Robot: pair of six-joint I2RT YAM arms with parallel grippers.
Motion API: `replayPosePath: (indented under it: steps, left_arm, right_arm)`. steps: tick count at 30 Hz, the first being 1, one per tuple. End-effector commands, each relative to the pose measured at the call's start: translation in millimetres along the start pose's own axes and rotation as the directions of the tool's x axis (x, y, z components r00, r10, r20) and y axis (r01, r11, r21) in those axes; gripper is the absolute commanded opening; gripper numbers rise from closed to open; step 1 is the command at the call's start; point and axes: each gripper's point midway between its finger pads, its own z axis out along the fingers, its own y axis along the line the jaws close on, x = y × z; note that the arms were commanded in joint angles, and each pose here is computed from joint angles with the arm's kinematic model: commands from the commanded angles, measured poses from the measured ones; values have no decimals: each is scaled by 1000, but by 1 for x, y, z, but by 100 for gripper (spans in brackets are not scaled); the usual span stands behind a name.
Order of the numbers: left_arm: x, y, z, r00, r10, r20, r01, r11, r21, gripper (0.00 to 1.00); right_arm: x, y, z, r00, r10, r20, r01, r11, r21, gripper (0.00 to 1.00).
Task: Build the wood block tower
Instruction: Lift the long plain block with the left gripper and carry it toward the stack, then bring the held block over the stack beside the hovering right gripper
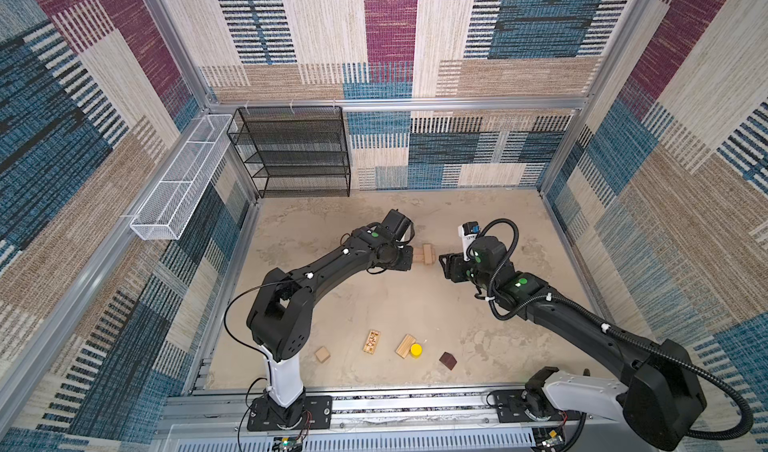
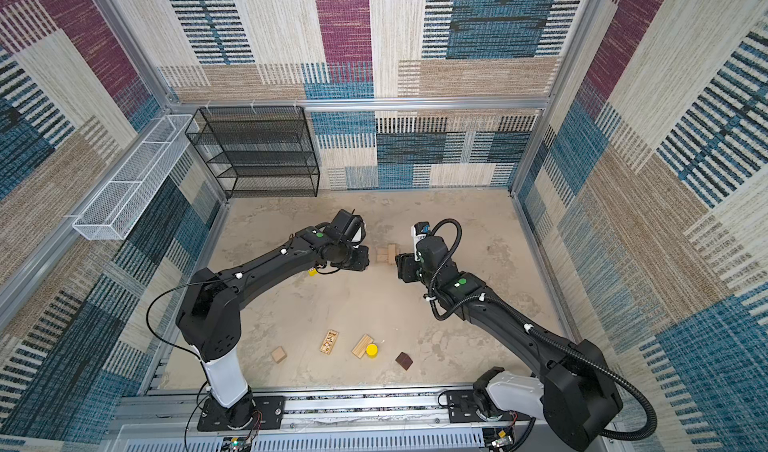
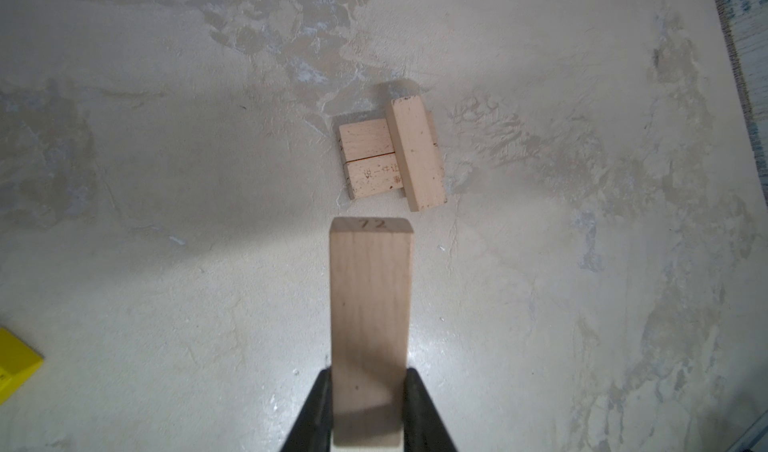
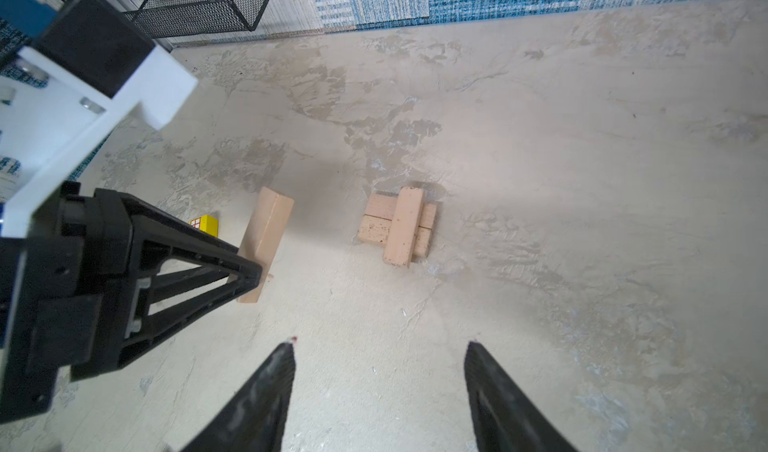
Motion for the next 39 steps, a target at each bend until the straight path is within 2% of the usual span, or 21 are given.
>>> replayPosePath:
  steps: [1,10,19,24,39]
  left_arm:
    - [-4,-4,1,1000,20,10,-20,1000,24,0]
    - [-8,-6,1,1000,11,11,-12,999,41,0]
    - [-21,0,-6,1000,-6,-20,5,1000,-19,0]
    - [-26,3,-8,998,-66,-20,65,998,-24,0]
    - [-33,15,-8,989,-145,-18,144,989,-41,0]
  right_arm:
    - [-14,1,-3,999,-4,47,3,1000,5,67]
    - [-1,2,1,999,34,35,-33,999,-21,67]
    - [-14,13,8,998,-25,53,28,998,-59,67]
    - [-15,14,10,996,-46,76,51,996,-67,67]
    - [-13,17,24,995,-97,38,100,992,-73,67]
